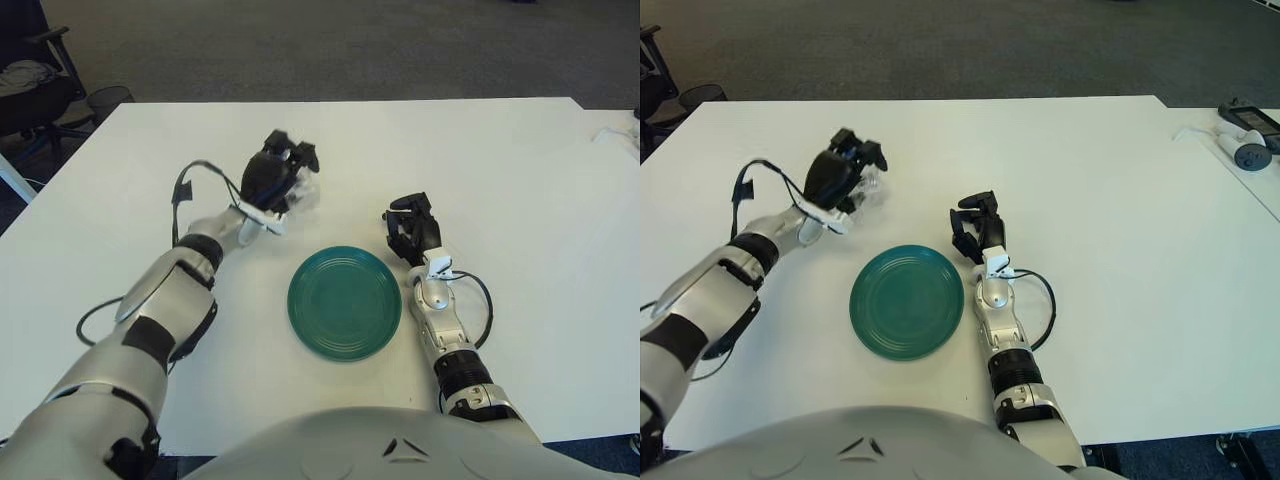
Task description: Put the bottle into the plate.
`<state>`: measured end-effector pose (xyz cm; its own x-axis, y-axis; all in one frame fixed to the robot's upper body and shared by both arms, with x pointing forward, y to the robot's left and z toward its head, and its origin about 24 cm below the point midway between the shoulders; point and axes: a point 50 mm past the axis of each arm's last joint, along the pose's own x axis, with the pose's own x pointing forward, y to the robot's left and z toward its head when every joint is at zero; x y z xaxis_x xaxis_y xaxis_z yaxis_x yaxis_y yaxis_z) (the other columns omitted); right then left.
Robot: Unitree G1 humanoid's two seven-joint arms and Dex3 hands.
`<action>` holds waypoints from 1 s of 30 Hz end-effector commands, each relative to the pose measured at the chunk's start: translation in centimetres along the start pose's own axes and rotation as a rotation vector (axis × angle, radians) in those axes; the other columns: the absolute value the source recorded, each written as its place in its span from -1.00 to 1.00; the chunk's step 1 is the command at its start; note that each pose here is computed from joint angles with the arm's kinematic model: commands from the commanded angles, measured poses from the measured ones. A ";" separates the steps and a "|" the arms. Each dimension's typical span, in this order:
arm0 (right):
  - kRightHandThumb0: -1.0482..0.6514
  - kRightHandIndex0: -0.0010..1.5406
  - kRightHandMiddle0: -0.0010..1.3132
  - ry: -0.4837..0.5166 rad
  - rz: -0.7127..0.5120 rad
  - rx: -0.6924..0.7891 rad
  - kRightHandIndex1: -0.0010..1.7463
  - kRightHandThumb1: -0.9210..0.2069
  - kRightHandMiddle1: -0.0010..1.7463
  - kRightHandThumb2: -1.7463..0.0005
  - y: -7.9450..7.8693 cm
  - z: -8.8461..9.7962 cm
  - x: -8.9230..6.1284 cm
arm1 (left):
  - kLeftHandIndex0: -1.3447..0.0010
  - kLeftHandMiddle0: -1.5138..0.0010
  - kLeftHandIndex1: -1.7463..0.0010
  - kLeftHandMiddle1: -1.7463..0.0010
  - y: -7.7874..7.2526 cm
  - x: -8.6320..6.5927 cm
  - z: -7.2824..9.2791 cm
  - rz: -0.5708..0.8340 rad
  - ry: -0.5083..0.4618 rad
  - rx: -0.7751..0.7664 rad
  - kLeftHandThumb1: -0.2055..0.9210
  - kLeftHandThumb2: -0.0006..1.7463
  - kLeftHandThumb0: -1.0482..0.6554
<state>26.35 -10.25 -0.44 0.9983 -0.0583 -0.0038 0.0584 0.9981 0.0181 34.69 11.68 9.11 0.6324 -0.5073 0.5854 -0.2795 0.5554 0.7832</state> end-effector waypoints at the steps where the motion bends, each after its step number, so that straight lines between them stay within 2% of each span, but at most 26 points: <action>1: -0.17 -0.68 -0.71 0.230 -0.019 -0.006 0.45 -1.00 1.00 0.41 -0.2 -4.0 -2.6 | 0.22 0.00 -1.00 -0.98 2.2 2.5 0.6 0.078 -0.132 0.005 -0.41 0.76 0.23; 5: -0.17 -0.68 -0.71 0.229 -0.029 0.002 0.44 -1.00 1.00 0.41 -0.1 -4.0 -2.6 | 0.22 -0.01 -1.00 -0.96 3.8 3.7 1.9 0.150 -0.288 -0.023 -0.40 0.75 0.23; 12: -0.17 -0.68 -0.71 0.227 -0.037 0.010 0.43 -1.00 1.00 0.41 -0.1 -4.1 -2.7 | 0.22 -0.01 -1.00 -0.95 6.2 4.4 4.0 0.202 -0.476 -0.045 -0.41 0.76 0.23; 18: -0.17 -0.68 -0.71 0.236 -0.032 0.016 0.40 -1.00 1.00 0.41 -0.1 -4.2 -2.6 | 0.19 -0.04 -1.00 -0.94 5.8 3.8 5.4 0.197 -0.562 -0.063 -0.46 0.78 0.23; 24: -0.17 -0.67 -0.71 0.237 -0.036 0.020 0.40 -1.00 1.00 0.41 0.1 -4.2 -2.6 | 0.19 -0.06 -1.00 -0.91 5.1 2.9 7.2 0.168 -0.654 -0.191 -0.47 0.78 0.23; 30: -0.18 -0.71 -0.71 0.240 -0.051 0.030 0.31 -1.00 1.00 0.41 0.2 -4.3 -2.6 | 0.24 0.00 -1.00 -0.95 4.8 1.4 7.8 0.028 -0.676 -0.333 -0.38 0.73 0.23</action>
<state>26.36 -10.35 -0.48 0.9971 -0.0760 -0.0059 0.0761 0.9969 0.0208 29.18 8.17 15.57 0.0181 -0.7005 0.7134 -0.0554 0.7117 0.7003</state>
